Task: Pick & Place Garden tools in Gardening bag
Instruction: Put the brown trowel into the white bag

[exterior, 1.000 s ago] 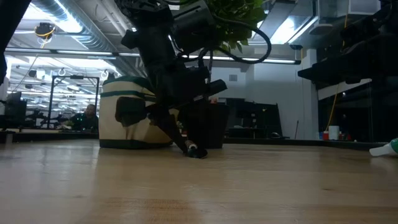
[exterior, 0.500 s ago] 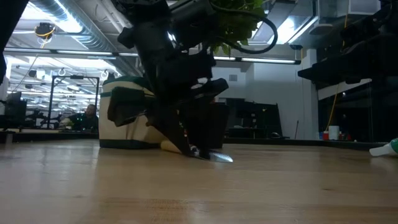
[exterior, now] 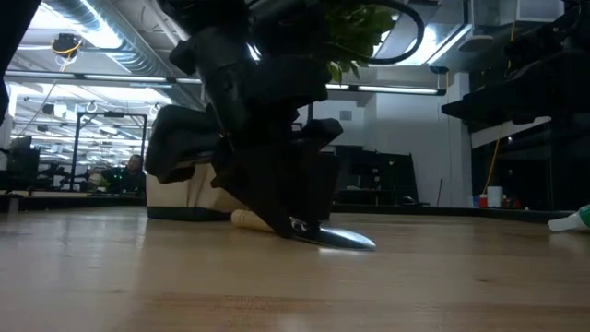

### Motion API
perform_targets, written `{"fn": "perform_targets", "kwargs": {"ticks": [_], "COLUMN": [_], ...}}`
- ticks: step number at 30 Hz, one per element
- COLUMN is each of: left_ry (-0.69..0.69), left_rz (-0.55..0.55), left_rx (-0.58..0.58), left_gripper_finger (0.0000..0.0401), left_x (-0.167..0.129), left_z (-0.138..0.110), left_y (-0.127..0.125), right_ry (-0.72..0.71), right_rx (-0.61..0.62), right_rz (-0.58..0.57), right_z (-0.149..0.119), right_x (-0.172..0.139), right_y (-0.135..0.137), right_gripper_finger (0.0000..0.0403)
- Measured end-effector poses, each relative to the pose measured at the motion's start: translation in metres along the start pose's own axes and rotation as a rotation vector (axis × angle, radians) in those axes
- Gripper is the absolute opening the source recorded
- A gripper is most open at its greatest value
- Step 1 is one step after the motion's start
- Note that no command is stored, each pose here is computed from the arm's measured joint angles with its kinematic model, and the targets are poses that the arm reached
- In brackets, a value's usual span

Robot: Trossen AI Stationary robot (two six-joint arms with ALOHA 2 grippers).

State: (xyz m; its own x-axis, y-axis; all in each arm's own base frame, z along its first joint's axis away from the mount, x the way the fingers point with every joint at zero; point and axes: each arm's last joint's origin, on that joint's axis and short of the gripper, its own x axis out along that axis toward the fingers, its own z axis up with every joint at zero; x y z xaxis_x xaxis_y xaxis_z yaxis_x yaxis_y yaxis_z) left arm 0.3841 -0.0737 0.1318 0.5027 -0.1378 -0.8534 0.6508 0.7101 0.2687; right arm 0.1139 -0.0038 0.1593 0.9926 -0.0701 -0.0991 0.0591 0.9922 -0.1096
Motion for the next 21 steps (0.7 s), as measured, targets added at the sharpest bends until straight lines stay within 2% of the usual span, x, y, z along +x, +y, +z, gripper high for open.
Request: {"fn": "perform_targets", "kwargs": {"ticks": [16,21], "left_ry": [0.027,0.012], "left_rz": [0.049,0.024], "left_rx": [-0.142,-0.192], "left_gripper_finger": [0.0143,0.0143], "left_x": [-0.0005,-0.0005], "left_z": [0.0003,0.0003], "left_y": [0.0001,0.0000], "right_ry": [0.000,0.000], "right_rx": [0.000,0.000], "right_rz": [-0.001,-0.002], "right_z": [0.0001,0.0001], "right_x": [0.0000,0.0000], "right_y": [-0.0001,-0.0001], "right_gripper_finger": [0.0341,0.0341]}}
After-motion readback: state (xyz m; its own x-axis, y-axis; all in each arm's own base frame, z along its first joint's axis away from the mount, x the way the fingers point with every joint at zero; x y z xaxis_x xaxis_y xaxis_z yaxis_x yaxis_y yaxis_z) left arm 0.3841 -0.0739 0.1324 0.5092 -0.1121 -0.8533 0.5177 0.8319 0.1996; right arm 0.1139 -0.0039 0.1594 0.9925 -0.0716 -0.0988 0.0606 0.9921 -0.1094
